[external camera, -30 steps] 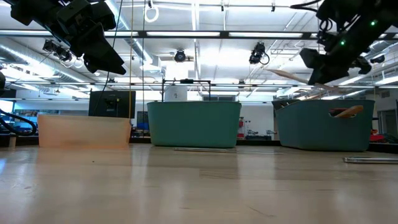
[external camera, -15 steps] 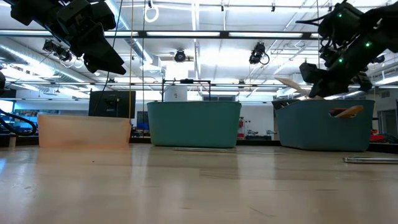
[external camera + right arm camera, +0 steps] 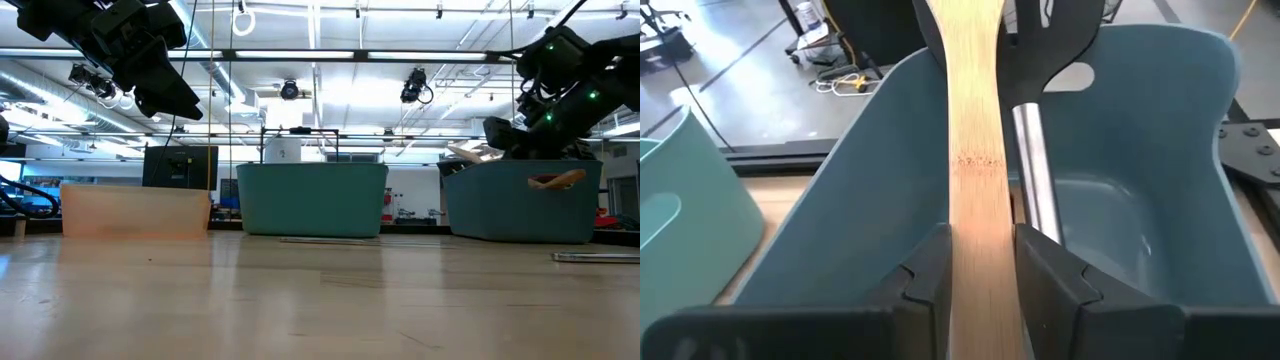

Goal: Pick & Place Kitchen Items
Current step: Put the brown spatula into the blue bin

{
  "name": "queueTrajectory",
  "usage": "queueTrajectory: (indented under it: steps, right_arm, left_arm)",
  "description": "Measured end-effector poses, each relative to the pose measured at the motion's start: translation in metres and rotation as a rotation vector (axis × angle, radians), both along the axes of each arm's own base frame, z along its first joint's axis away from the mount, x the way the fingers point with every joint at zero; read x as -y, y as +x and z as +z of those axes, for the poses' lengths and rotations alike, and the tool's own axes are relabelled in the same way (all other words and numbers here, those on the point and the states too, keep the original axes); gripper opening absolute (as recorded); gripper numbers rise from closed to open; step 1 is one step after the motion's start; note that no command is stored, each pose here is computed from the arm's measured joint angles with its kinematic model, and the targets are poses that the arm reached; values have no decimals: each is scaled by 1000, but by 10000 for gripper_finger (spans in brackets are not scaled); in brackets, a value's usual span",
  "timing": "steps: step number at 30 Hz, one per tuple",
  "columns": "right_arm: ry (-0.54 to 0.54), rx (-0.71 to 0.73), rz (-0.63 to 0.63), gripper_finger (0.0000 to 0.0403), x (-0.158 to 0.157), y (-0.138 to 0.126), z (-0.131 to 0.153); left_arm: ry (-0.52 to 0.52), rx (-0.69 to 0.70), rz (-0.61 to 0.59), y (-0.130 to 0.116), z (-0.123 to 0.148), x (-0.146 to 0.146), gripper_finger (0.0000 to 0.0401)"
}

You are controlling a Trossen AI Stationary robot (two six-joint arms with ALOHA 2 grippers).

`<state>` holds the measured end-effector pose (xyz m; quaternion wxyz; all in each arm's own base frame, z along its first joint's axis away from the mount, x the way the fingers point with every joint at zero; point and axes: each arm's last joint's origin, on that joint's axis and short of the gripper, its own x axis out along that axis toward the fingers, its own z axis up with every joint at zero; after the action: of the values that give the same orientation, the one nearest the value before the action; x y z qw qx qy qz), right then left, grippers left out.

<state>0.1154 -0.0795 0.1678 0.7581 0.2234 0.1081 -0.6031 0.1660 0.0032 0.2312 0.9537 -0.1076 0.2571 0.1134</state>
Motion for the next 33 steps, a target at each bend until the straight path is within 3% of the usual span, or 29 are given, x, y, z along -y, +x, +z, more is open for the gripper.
queueTrajectory:
  steps: [33]
  right_arm:
    - [-10,-34,-38,123,5,-3,-1]
  left_arm:
    - [0,0,0,0,0,0,181]
